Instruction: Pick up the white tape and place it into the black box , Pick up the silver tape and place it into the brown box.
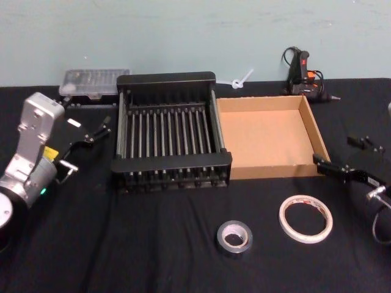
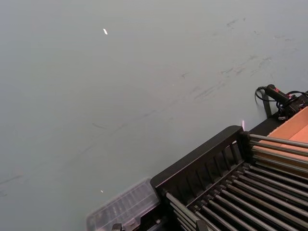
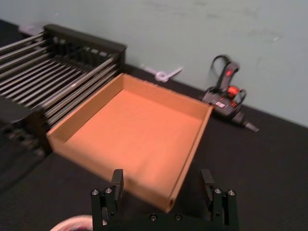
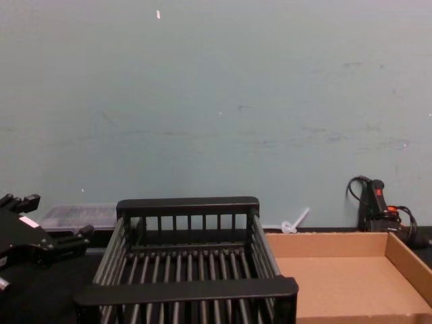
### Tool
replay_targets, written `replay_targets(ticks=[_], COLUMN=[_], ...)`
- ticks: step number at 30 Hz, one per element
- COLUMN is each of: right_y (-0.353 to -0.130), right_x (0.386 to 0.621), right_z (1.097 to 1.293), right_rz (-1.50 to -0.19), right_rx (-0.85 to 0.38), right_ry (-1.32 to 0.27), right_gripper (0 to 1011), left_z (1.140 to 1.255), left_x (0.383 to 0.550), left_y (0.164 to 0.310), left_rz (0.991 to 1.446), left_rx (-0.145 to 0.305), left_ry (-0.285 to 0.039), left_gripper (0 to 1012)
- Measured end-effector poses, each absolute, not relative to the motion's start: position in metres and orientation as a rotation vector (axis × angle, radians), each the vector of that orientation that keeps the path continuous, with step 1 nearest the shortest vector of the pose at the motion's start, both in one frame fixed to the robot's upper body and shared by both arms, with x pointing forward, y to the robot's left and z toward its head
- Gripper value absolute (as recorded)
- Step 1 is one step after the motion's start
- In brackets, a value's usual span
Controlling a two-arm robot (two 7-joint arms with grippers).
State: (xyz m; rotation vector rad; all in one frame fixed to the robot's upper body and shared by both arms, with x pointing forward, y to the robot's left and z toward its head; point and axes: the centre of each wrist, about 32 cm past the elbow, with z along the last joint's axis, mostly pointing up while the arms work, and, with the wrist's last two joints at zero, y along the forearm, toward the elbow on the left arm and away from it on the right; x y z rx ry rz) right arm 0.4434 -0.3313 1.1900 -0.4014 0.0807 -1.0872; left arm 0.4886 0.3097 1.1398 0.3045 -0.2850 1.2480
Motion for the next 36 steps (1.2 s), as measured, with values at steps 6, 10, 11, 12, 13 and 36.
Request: replay_targets(ticks=[6,10,11,12,13,36], right_y=[-0.332,-0.331,-0.33,-0.33,-0.33,-0.326], right_x=[0.434,0.431,0.43,0.429,0.429,0.431], right_z=[1.188,1.185,1.183,1.182,1.182,1.161], right_rz=[-1.04,-1.004,-0.991,-0.985,-0.981,-0.94], right_rx=[-0.431,-0.459,-0.468,-0.472,-0.475,-0.548], right_ry=[0.137,0.174,0.186,0.192,0.195,0.236], right_gripper=[1003,1003,1002,1002,1003,1003], left_z=[1.14,1.14,1.14,1.14,1.14,1.14], left_x=[0.489,0.489,0.489,0.489,0.489,0.489], left_y=[0.31,0.31,0.31,0.31,0.31,0.31], left_rz=[1.248,1.248,1.248,1.248,1.248,1.248], left_rx=[0.304,0.304,0.304,0.304,0.304,0.304], left_ry=[-0.285,-0.285,-0.285,-0.285,-0.285,-0.285], left_gripper=[1001,1001,1001,1001,1001,1001])
